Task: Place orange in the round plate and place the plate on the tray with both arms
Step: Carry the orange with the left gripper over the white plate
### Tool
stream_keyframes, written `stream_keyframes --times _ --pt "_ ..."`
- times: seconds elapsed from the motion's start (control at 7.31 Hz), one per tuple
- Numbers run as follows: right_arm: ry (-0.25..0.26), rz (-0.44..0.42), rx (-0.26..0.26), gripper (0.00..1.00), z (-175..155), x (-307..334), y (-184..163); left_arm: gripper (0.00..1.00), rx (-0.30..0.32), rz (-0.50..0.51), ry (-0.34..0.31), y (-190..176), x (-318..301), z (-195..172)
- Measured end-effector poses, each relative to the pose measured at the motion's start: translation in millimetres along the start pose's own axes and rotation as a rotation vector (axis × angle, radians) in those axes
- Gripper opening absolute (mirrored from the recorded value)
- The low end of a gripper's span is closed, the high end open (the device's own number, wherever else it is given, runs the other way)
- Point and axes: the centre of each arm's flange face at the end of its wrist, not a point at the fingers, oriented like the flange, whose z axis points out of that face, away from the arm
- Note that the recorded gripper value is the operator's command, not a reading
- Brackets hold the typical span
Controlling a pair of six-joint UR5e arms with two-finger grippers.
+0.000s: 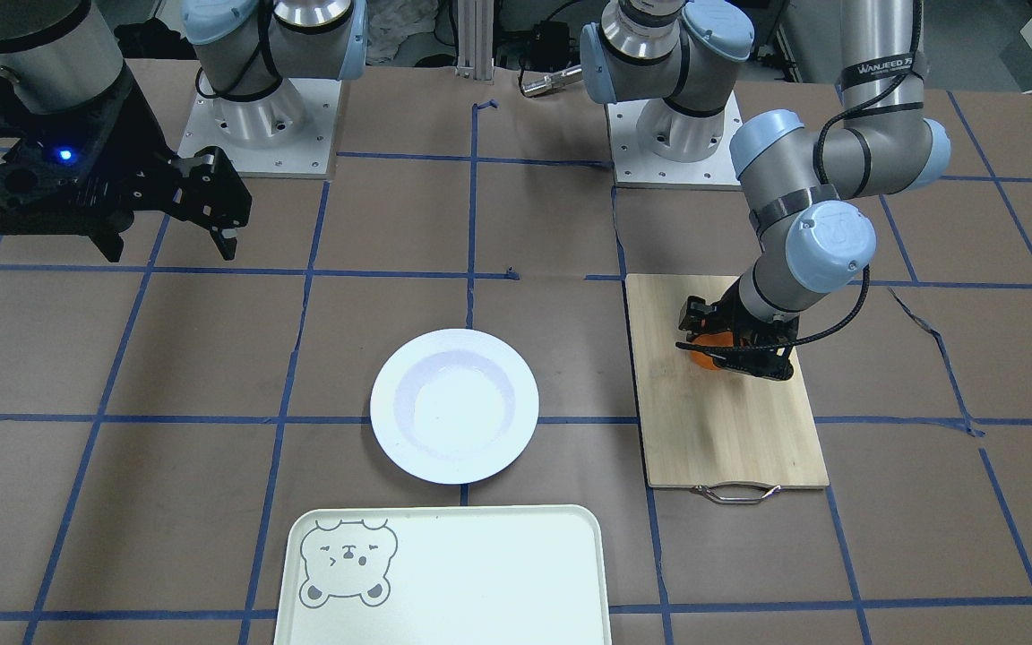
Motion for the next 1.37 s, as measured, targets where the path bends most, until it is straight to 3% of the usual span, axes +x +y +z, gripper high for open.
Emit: stream_keyframes --times 0.27,0.41,0.82,1.23,1.37 --pt "0.0 0.0 -0.001 1.0 0 0 0 0.0 0.077 -0.115 0.012 -18 4 -30" --pt "0.0 0.0 -0.001 1.0 0 0 0 0.0 0.115 -0.188 0.052 -28 22 -44" --pt "0.0 0.0 -0.001 1.0 0 0 0 0.0 0.195 -0.331 0.124 -57 147 -61" --pt "0.0 0.0 -0.001 1.0 0 0 0 0.0 0.217 -0.457 0.315 -81 263 -46" --pt "0.0 -0.001 -0.001 1.0 0 0 0 0.29 0.199 -0.464 0.342 -86 284 -28"
